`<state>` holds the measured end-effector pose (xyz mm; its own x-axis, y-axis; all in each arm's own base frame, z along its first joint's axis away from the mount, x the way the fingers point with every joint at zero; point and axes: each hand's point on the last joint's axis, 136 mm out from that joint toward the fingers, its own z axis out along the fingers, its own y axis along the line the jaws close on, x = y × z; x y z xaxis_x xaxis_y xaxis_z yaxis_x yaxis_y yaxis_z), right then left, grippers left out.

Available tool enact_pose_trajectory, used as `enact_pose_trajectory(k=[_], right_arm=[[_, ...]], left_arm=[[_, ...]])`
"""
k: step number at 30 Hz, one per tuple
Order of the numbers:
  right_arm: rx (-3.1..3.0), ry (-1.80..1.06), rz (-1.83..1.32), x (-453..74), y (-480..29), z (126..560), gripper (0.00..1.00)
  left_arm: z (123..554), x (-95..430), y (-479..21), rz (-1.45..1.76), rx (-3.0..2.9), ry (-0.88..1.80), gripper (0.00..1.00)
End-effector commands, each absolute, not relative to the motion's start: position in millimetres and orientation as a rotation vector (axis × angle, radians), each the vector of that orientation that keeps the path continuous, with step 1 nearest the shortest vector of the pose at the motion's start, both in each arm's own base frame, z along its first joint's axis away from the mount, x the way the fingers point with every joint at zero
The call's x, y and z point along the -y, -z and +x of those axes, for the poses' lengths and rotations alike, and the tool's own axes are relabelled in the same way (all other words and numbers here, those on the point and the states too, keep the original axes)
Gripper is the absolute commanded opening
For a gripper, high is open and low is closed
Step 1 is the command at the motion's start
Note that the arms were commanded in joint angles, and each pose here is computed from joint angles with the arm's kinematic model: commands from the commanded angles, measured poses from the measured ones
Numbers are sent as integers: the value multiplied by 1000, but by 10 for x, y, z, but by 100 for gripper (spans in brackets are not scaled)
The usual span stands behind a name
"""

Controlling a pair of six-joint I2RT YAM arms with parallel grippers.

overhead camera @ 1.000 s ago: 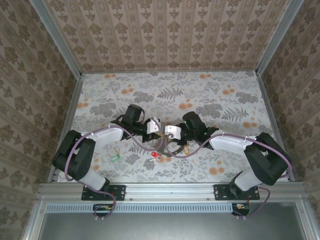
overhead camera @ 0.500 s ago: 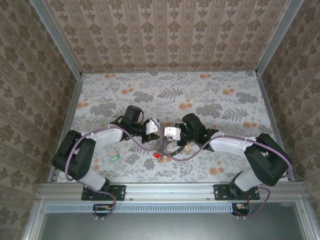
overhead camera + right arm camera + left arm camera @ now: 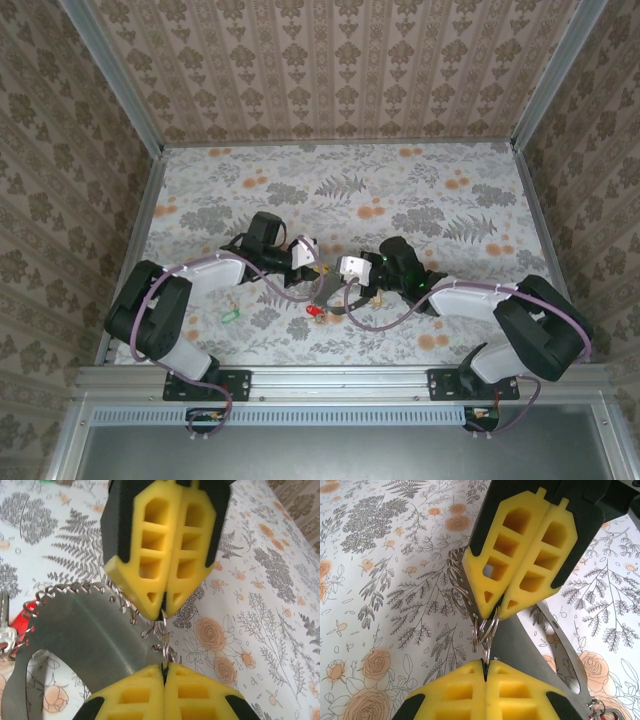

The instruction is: Put the keys on the keyring

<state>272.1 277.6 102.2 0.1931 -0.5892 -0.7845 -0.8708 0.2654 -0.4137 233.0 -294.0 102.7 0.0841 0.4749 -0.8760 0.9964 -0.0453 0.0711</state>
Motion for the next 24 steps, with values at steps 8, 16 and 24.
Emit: enact_pose_trajectory(k=[8,16,24], right_arm=[[-1383,-582,-1326,-2848,-1446,2592,0],[-1464,-421,-1479,-2706,-1202,2610,26],[-1474,-263,-1500,-2678,-1309,2766,35]], left_arm=[[2456,2972,-1031,1545,-1514,953,0],[2464,2993,-1195,1494,-1509,979,0],[2398,2989,-1231,1512,-1520,976,0]])
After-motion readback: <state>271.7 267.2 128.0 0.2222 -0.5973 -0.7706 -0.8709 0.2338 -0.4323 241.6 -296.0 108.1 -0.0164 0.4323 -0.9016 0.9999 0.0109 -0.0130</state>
